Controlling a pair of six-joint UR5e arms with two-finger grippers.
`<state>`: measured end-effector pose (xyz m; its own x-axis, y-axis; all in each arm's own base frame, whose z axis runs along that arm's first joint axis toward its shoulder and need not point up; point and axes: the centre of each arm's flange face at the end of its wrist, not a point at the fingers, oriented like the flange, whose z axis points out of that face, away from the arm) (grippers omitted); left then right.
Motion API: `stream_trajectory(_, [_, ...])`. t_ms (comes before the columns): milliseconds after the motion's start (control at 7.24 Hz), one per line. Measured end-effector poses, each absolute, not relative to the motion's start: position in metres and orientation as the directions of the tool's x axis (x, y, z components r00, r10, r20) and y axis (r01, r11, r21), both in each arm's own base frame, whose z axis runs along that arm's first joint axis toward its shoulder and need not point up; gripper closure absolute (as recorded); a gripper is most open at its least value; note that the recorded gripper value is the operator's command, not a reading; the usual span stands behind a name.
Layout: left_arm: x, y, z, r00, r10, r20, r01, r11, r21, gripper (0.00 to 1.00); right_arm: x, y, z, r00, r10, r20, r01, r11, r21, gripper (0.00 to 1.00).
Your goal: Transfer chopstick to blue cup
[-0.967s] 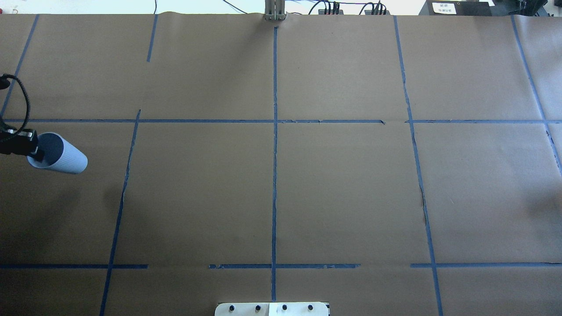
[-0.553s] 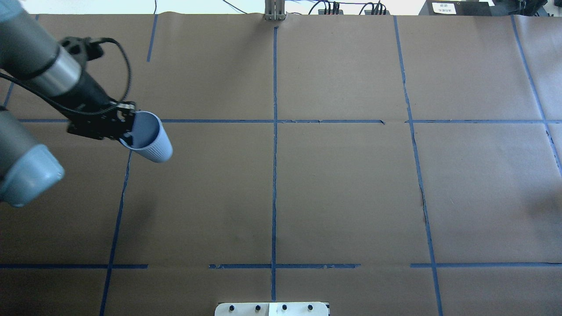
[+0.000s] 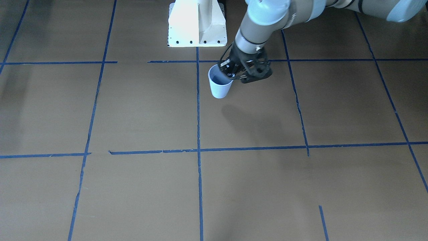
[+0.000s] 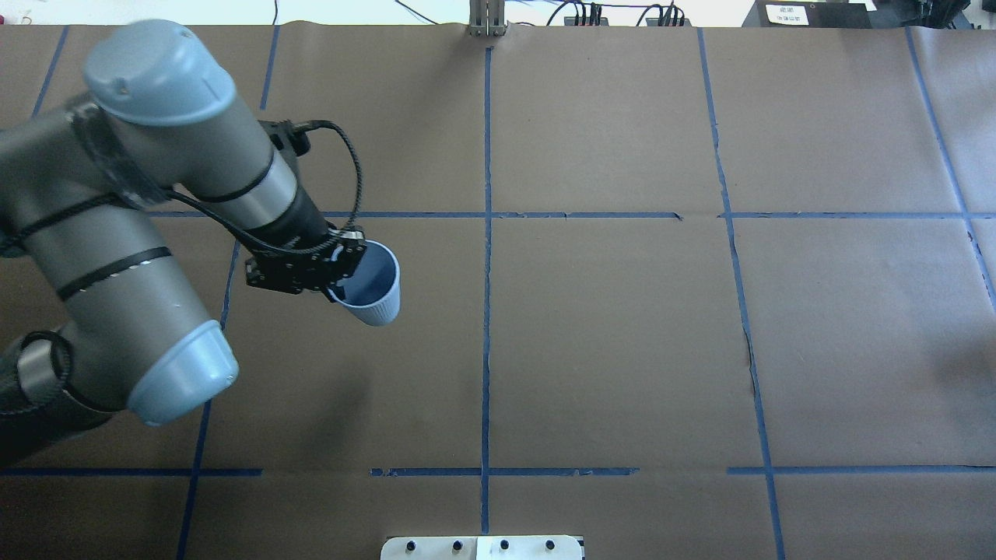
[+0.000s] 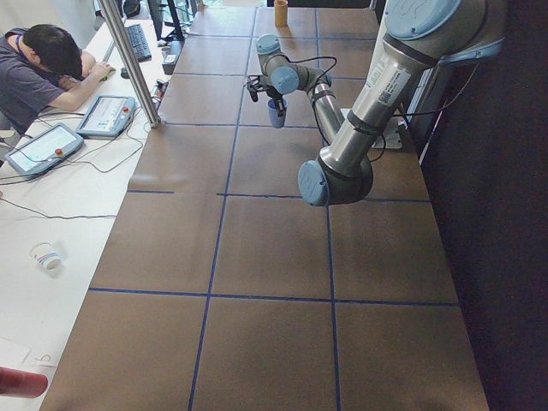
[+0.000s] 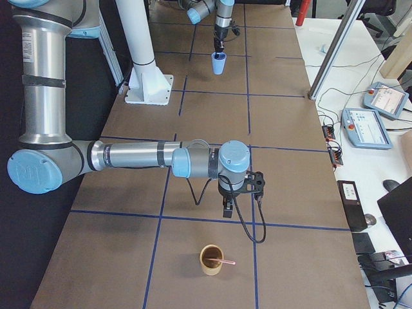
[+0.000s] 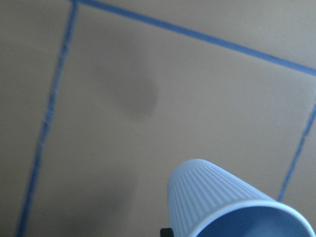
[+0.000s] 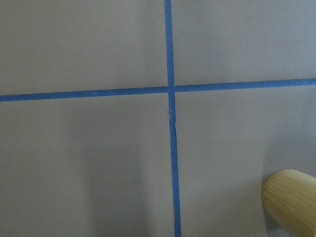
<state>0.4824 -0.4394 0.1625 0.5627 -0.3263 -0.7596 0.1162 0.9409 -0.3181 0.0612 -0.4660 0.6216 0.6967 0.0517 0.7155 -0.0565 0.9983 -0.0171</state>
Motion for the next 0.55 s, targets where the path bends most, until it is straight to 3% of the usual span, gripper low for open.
stream_trajectory(276, [0.534,-0.451,0.153,0.550,-0.337,-0.764,0.134,0.939,-0.317,0.99,0.061,-0.466,0.622,0.696,0.052,0.716,-0.056,0.998,-0.018,0.00])
stream_trajectory(553, [0.551,-0.448,0.155,0.550,-0.328,-0.768,0.132,0.942,-0.308,0.88,0.061,-0.466,0.623,0.696,0.052,0.716,-0.056,0.998,-0.019,0.00])
